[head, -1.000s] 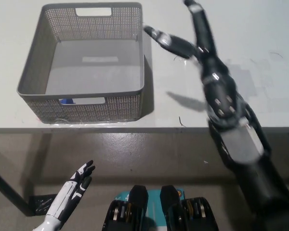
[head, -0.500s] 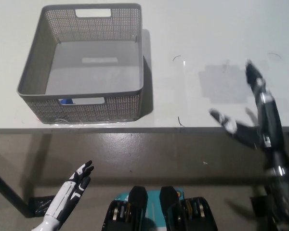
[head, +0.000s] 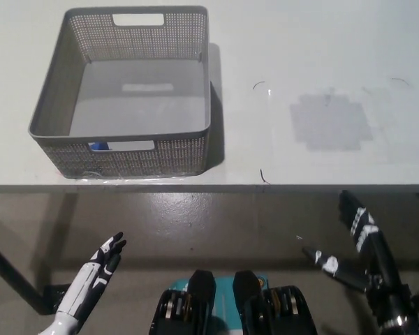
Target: Use the right hand to pick up a chess pieces and put it into a container on the left hand side
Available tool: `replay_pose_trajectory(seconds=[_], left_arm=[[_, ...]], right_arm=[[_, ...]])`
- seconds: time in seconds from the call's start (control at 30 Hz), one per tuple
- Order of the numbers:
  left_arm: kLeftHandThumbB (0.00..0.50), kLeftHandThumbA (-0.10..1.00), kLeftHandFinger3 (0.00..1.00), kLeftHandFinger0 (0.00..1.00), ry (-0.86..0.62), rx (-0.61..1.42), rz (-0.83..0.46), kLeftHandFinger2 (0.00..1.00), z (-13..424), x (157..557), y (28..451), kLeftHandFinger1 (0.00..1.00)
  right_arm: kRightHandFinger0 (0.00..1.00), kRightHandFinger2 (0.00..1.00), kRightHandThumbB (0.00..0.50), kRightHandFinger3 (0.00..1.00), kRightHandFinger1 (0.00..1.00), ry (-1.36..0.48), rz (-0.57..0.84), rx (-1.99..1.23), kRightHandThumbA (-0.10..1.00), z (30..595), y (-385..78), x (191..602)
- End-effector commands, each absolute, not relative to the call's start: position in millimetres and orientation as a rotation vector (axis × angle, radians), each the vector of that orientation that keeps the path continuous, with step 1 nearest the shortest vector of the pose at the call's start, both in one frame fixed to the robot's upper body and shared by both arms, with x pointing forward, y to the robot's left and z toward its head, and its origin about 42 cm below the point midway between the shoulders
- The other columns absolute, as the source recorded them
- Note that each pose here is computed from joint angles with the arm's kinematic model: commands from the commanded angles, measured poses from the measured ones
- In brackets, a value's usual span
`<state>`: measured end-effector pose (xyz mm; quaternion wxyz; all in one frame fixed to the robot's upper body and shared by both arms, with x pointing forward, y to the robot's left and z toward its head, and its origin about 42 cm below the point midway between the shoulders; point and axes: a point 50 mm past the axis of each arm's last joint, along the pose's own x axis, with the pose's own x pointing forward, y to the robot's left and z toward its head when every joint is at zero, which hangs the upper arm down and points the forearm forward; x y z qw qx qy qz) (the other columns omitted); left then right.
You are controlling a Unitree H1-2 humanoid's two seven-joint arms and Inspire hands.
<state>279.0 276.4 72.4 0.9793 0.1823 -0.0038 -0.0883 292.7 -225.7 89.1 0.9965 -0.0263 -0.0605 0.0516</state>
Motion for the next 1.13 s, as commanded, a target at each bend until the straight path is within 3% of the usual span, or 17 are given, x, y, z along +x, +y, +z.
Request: replay_pose_trajectory(seconds=[0.0,0.27,0.37,0.8,1.1], left_arm=[[0.393,1.00,1.00,1.00,-0.074,0.361,-0.163,1.00,83.3,284.2,279.8,1.00],[0.376,1.00,1.00,1.00,-0.077,0.382,-0.144,1.00,89.0,286.2,281.9,1.00],[0.371,1.00,1.00,1.00,-0.078,0.382,-0.142,1.00,90.2,288.1,283.1,1.00],[0.364,1.00,1.00,1.00,-0.075,0.372,-0.146,1.00,89.5,286.5,283.1,1.00],[0.360,1.00,1.00,1.00,-0.071,0.379,-0.142,1.00,88.9,286.7,283.0,1.00]], right_arm=[[1.00,1.00,0.274,1.00,1.00,-0.165,0.140,-0.009,1.00,94.7,-220.8,292.8],[1.00,1.00,0.327,1.00,1.00,-0.137,0.153,0.025,1.00,87.8,-220.3,304.8],[1.00,1.00,0.306,1.00,1.00,-0.132,0.155,0.021,1.00,88.2,-221.0,306.7],[1.00,1.00,0.334,1.00,1.00,-0.126,0.153,0.002,1.00,88.9,-221.4,308.6],[1.00,1.00,0.319,1.00,1.00,-0.128,0.160,-0.013,1.00,89.8,-221.4,309.5]])
